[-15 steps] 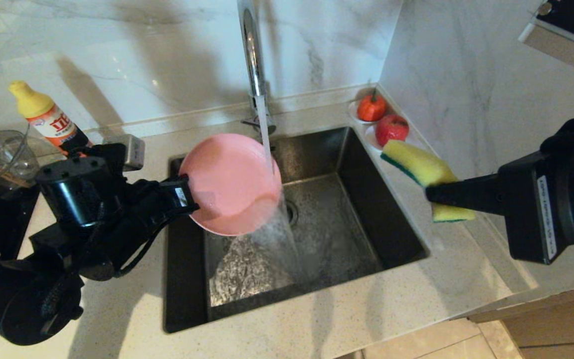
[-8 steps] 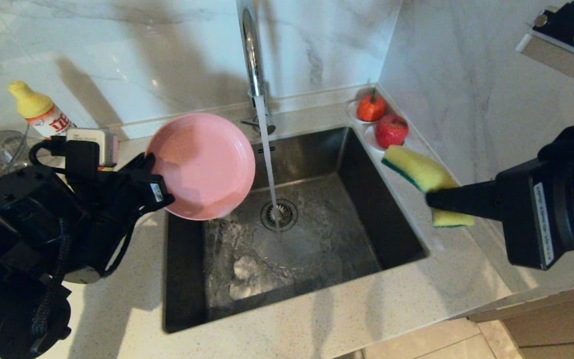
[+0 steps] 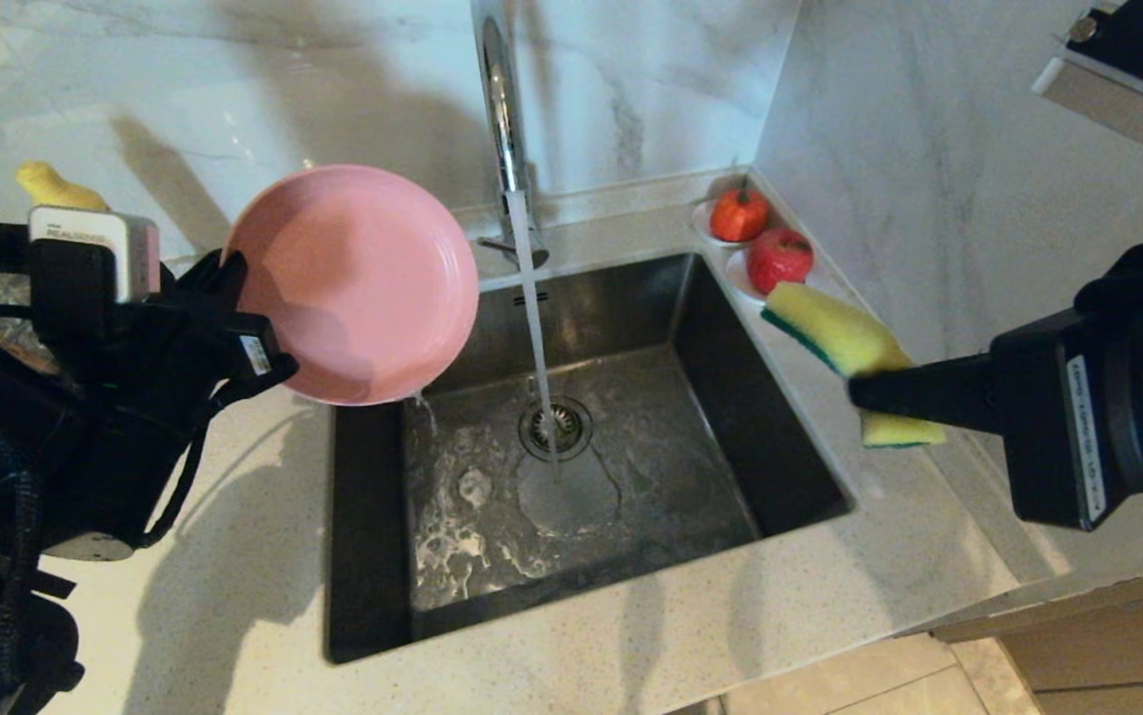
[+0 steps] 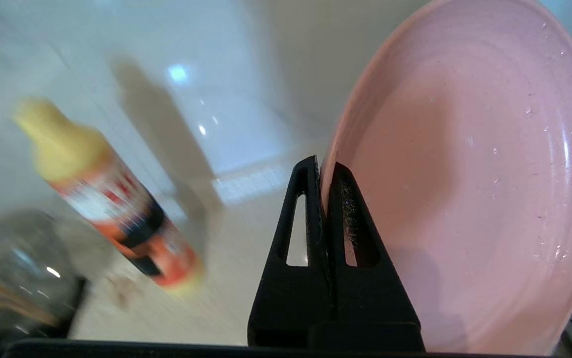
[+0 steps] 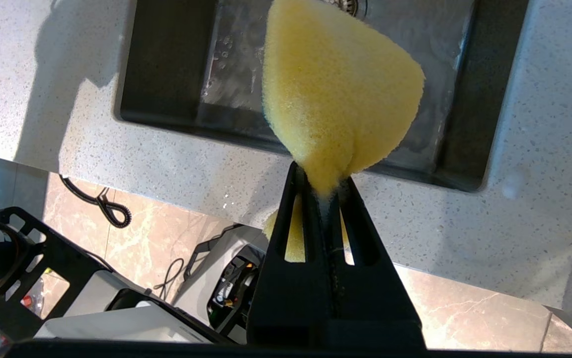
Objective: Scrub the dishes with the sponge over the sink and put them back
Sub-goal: Rinse the plate, then place the plate on the table
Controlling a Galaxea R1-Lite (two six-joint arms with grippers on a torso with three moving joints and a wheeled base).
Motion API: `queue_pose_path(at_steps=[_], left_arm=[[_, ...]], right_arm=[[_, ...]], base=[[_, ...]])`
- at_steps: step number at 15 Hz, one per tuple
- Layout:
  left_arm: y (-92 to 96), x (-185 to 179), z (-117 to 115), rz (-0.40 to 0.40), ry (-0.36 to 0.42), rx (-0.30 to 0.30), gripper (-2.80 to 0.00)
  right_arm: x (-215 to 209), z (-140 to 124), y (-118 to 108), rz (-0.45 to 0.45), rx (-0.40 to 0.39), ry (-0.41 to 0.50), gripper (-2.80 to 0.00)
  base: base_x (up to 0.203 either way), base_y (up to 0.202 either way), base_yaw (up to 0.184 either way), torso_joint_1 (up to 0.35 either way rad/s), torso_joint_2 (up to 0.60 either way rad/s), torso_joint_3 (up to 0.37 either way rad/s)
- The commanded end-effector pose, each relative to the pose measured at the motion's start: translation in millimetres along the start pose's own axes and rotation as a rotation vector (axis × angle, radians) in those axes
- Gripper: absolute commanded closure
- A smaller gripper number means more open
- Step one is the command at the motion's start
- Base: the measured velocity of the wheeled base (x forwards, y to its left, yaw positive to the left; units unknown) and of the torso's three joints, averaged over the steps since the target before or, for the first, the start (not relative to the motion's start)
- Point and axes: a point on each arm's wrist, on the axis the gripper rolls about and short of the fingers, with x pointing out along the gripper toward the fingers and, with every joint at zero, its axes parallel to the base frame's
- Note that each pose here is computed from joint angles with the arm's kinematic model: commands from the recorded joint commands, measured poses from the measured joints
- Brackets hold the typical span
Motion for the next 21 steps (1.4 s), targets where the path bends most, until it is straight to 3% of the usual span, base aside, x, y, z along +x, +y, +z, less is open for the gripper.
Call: queue_pose_path(at_steps=[1, 7, 12, 14, 15, 17, 21], left_arm=[[11.6, -9, 25, 0.018, -0.088, 0.022, 0.00], [23.6, -21, 51, -0.024, -0.208, 0.050, 0.00], [26.5, -27, 54, -0.031, -0.214, 0.062, 0.00], [27.7, -30, 52, -0.040, -0.126, 0.067, 0.00], [28.0, -32, 50, -0.057, -0.037, 0.055, 0.00], [32.8, -37, 55, -0.089, 0.140, -0.009, 0.00], [53.8, -58, 90, -0.122, 0.514, -0.182, 0.00]], right_arm=[[5, -1, 2, -0.008, -0.005, 0.012, 0.00], [9, -1, 3, -0.002, -0.006, 0.024, 0.00], [10, -1, 2, -0.010, -0.005, 0.025, 0.00], [10, -3, 2, -0.012, -0.011, 0.032, 0.00], [11, -4, 1, -0.013, -0.012, 0.034, 0.00], [12, -8, 1, -0.019, -0.025, 0.049, 0.00], [18, -20, 1, -0.039, -0.058, 0.092, 0.00]], base=[[0.000, 0.000, 0.000, 0.000, 0.00, 0.000], [0.000, 0.000, 0.000, 0.000, 0.00, 0.000], [0.000, 0.000, 0.000, 0.000, 0.00, 0.000], [0.000, 0.000, 0.000, 0.000, 0.00, 0.000], [0.000, 0.000, 0.000, 0.000, 0.00, 0.000], [0.000, 0.000, 0.000, 0.000, 0.00, 0.000], [0.000, 0.000, 0.000, 0.000, 0.00, 0.000]])
